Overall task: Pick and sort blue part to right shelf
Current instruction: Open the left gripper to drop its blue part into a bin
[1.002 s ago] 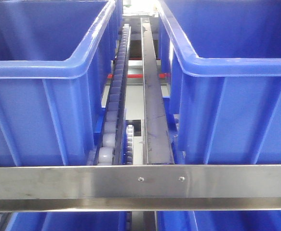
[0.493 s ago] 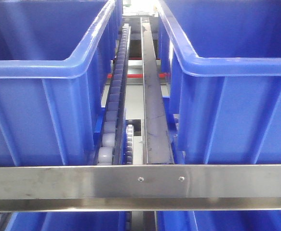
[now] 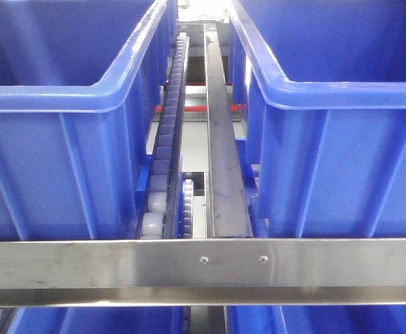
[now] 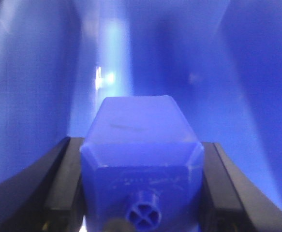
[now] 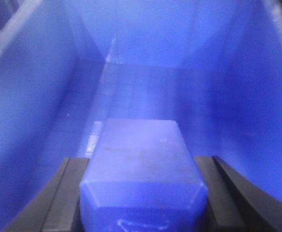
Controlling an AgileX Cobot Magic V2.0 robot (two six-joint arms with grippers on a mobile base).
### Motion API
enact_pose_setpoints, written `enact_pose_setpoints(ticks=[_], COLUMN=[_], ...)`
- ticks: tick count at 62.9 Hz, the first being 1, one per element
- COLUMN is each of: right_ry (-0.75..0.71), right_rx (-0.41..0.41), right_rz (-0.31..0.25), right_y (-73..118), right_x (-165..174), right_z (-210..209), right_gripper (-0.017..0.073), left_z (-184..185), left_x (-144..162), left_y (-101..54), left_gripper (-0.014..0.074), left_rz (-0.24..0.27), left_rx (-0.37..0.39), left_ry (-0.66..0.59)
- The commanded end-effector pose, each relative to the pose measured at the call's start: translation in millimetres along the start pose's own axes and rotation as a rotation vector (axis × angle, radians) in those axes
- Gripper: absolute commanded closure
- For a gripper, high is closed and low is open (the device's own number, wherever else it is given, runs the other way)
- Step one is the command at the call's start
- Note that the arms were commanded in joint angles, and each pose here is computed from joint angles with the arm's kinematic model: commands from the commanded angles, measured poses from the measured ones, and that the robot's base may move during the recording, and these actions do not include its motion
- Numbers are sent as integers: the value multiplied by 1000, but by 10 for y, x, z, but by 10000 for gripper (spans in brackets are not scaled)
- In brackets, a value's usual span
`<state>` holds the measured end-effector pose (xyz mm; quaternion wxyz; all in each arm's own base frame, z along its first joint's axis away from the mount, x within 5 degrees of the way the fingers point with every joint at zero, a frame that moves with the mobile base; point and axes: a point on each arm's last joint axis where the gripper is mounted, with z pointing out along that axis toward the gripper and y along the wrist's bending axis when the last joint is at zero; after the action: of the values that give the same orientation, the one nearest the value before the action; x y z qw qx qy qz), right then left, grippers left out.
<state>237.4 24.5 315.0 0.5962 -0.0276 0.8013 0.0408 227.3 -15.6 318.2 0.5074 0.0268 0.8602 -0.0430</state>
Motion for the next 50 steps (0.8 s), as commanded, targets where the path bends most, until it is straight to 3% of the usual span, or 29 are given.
enact_pose_setpoints(ticks=[1,8,13,22,27,42,50], right_ry=[-159,-155,-156,-154,-146,-114,-141], right_rx=[-3,-2,-2,-2,-2,0,-1], right_rz=[0,0,0,3,5,5,5], right_y=[-1,-1,-1,-2,-2,-3,-1], right_x=[-251,-246,-247,-245,-238,-215,-274], right_z=[-37,-33,-33,-33,-32,-32,-92], right_gripper=[157,153,133,6,-68,-65,-43], left_z=[-4,53,68,71,72,70,48], left_x=[-250,-288,-292,-284,-277,-283,-301], left_y=[-6,-6,-6,-8,-9,-9,-13], left_gripper=[223,181,90,-33,-37,-31,63], left_rz=[-10,-10,-10,-10,-10,-10,-9], left_rx=[-6,-4,-3,-2,0,0,2], left_ry=[-133,-120,-112,-104,-96,-98,-99])
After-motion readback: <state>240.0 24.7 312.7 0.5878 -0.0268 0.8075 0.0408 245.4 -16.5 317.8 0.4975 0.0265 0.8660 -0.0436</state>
